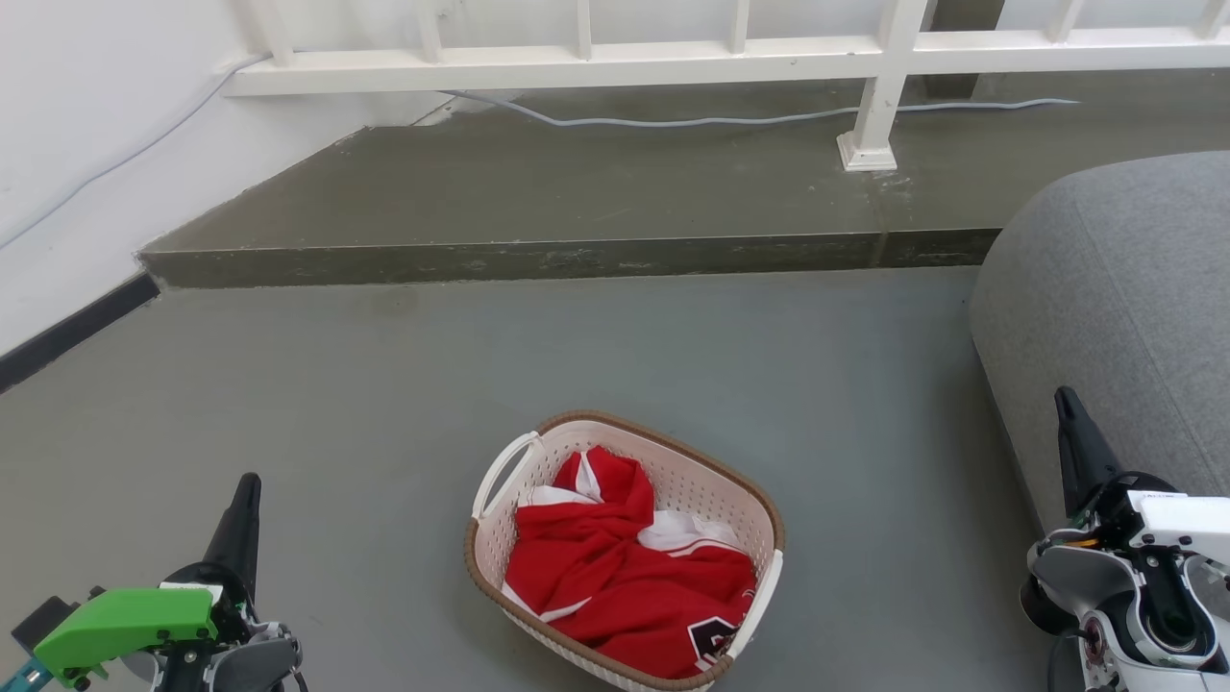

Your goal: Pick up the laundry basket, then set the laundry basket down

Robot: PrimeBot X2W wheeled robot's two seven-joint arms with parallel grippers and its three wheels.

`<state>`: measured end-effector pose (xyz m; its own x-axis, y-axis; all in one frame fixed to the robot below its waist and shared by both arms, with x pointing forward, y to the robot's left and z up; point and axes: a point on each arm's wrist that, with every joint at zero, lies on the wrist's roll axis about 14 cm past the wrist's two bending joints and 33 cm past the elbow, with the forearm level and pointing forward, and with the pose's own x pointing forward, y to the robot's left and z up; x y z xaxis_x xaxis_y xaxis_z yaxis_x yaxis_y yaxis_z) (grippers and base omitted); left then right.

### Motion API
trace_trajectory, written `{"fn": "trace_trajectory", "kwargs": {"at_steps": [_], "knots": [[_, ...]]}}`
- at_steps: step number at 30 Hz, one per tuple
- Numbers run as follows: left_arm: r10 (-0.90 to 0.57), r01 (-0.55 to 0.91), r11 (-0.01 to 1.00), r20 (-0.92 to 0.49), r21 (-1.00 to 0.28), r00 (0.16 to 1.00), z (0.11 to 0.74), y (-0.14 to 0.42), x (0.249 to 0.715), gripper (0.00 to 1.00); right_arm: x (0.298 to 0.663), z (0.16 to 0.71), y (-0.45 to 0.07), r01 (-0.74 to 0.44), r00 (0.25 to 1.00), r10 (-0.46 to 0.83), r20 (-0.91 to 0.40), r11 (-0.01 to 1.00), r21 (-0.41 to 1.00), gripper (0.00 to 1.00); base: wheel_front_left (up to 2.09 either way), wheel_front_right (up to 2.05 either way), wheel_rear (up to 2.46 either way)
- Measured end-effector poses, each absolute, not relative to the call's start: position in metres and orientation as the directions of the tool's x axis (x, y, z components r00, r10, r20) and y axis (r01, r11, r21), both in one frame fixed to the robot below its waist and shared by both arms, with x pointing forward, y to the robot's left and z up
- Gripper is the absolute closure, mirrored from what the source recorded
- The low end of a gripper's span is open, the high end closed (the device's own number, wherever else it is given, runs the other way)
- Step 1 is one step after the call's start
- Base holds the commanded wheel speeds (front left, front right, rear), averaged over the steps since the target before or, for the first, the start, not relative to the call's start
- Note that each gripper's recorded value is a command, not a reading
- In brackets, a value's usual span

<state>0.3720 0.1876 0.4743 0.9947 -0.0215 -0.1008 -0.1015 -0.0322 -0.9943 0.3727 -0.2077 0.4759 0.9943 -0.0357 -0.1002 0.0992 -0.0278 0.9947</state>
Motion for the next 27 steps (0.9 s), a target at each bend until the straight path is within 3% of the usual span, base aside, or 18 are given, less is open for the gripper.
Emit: {"fn": "trace_trajectory", "kwargs": {"at_steps": [15,16,27], "knots": [[-0.020,-0.109,-0.035,-0.109,-0.993,0.994,0.472,0.188,0.371,1.00,0.372,0.473,-0.207,0.108,0.993,-0.036,-0.109,-0.030,0.994,1.00,0.00,0.00,0.00],[-0.021,-0.127,-0.040,-0.126,-0.991,0.992,0.466,0.187,0.368,0.00,0.369,0.467,-0.206,0.126,0.991,-0.036,-0.128,-0.035,0.991,0.00,0.00,0.00,0.00],[-0.025,-0.165,-0.051,-0.163,-0.985,0.986,0.453,0.182,0.361,0.00,0.359,0.451,-0.204,0.175,0.983,-0.046,-0.177,-0.045,0.984,0.00,0.00,0.00,0.00]]}}
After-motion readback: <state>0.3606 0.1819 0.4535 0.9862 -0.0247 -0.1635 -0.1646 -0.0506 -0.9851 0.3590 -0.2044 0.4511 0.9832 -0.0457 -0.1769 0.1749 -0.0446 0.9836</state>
